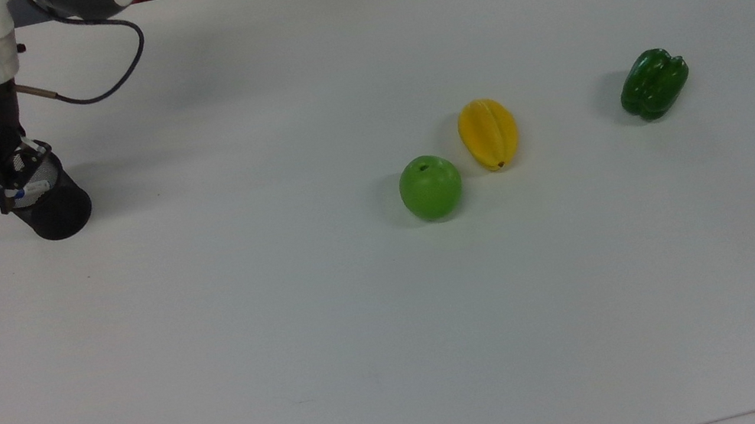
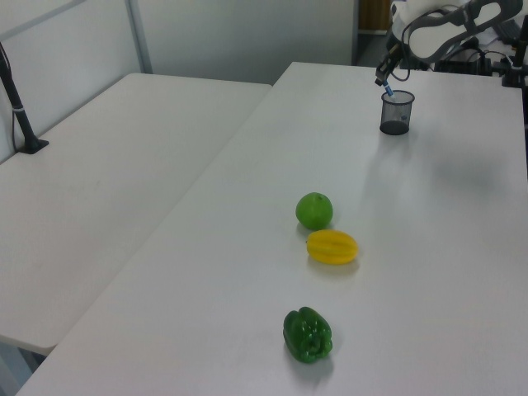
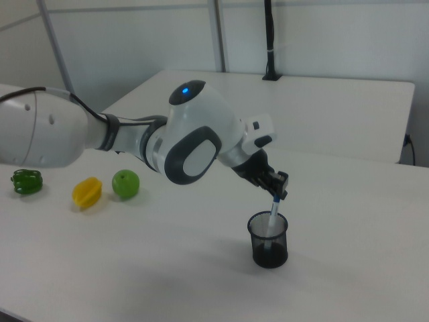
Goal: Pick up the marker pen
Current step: 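Lower the gripper and close it on the blue-capped marker, then lift the marker up out of the pen cup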
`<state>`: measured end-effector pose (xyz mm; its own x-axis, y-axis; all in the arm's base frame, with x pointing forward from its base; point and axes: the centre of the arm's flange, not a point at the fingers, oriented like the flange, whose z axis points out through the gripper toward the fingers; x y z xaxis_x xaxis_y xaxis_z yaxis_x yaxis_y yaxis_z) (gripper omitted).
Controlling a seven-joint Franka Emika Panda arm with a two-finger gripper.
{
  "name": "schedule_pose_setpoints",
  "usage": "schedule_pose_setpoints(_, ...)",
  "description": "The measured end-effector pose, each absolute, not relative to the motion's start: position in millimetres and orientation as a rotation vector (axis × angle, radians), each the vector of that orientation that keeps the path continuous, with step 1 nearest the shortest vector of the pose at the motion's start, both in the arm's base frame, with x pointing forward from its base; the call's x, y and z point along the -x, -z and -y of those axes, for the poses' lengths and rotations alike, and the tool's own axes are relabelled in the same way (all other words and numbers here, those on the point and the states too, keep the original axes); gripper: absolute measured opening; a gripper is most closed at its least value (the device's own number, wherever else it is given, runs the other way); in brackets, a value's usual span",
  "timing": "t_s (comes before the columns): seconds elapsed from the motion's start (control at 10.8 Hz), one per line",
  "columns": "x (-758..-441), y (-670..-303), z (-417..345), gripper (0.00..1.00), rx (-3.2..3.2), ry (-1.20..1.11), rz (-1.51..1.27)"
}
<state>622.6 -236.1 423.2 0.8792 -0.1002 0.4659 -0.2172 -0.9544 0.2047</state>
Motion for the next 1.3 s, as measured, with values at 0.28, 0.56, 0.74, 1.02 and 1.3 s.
schedule_pose_setpoints(0.28, -611.5, -472.6, 237.0, 0.19, -2.798, -0.738, 0.264)
schedule_pose_setpoints(0.56, -600.7, -530.3, 236.5, 0.19, -2.797, -0.818, 0.289)
schedule_pose_setpoints(0.74, -596.7, -564.6, 231.1, 0.19, -2.825, -0.876, 0.326)
schedule_pose_setpoints(1.02, -600.6, -596.8, 202.5, 0.19, -2.951, -0.865, 0.341)
schedule_pose_setpoints(1.3, -599.1, -626.0, 174.2, 0.19, -3.133, -0.787, 0.349)
